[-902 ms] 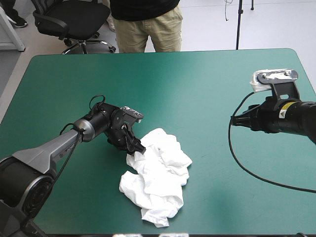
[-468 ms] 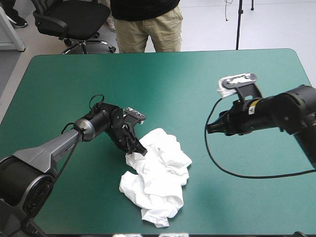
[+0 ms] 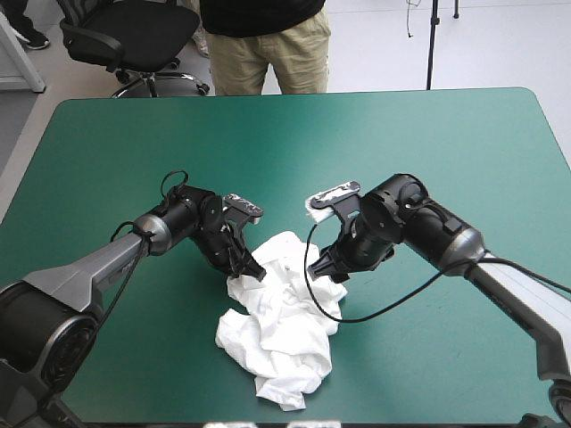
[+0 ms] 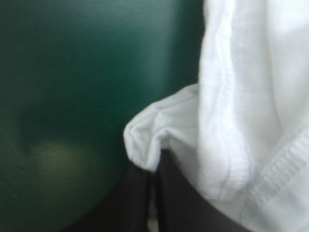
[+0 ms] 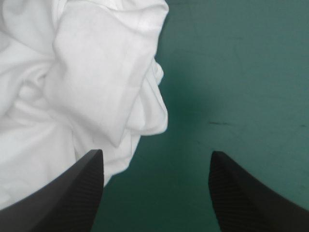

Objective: Fold the cloth

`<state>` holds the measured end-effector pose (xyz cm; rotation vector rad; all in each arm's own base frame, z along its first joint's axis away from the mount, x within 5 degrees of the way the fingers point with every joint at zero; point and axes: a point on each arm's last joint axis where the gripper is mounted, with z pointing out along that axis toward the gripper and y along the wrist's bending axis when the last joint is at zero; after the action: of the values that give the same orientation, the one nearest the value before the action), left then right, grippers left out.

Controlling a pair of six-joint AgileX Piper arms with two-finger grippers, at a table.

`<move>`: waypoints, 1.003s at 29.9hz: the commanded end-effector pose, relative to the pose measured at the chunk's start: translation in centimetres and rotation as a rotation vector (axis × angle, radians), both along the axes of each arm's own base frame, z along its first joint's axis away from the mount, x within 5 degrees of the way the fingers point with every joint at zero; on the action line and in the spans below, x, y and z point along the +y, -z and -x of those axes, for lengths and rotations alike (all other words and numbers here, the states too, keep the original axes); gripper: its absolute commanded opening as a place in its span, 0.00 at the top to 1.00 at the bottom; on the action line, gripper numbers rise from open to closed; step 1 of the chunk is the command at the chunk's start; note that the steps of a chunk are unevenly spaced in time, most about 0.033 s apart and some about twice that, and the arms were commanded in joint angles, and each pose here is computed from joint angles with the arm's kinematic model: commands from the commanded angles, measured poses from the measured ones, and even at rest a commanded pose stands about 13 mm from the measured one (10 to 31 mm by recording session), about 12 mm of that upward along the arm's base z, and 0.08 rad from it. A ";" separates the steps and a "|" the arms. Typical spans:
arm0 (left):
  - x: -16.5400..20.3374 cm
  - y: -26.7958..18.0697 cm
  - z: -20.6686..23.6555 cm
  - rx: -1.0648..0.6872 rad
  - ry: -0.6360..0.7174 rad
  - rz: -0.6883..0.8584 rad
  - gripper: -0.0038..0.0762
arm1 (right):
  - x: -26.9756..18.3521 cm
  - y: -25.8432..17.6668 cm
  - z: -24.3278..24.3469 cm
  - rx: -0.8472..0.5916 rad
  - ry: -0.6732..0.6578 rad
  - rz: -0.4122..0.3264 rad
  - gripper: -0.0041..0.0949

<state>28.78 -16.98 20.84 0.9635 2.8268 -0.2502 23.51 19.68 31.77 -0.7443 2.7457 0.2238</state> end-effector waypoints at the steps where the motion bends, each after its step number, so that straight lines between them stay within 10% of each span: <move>1: -0.3 -1.0 0.1 -0.017 -0.023 0.040 0.97 | 0.7 -0.2 -0.5 -0.045 0.016 -0.066 0.38; 19: -0.3 -1.0 0.0 -0.021 -0.023 0.042 0.97 | 2.2 9.1 -1.4 0.090 0.029 -0.050 0.45; 27: -0.3 -1.2 0.0 -0.025 -0.023 0.045 0.97 | 2.3 9.8 -1.2 0.139 0.032 -0.050 0.98; 30: 0.0 -2.6 0.1 -0.075 -0.029 0.043 0.97 | 1.8 8.4 -1.0 0.102 0.058 -0.063 0.98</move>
<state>28.76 -16.92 21.02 0.9504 2.8260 -0.2458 24.77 21.84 21.36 -0.6913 2.8873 0.3116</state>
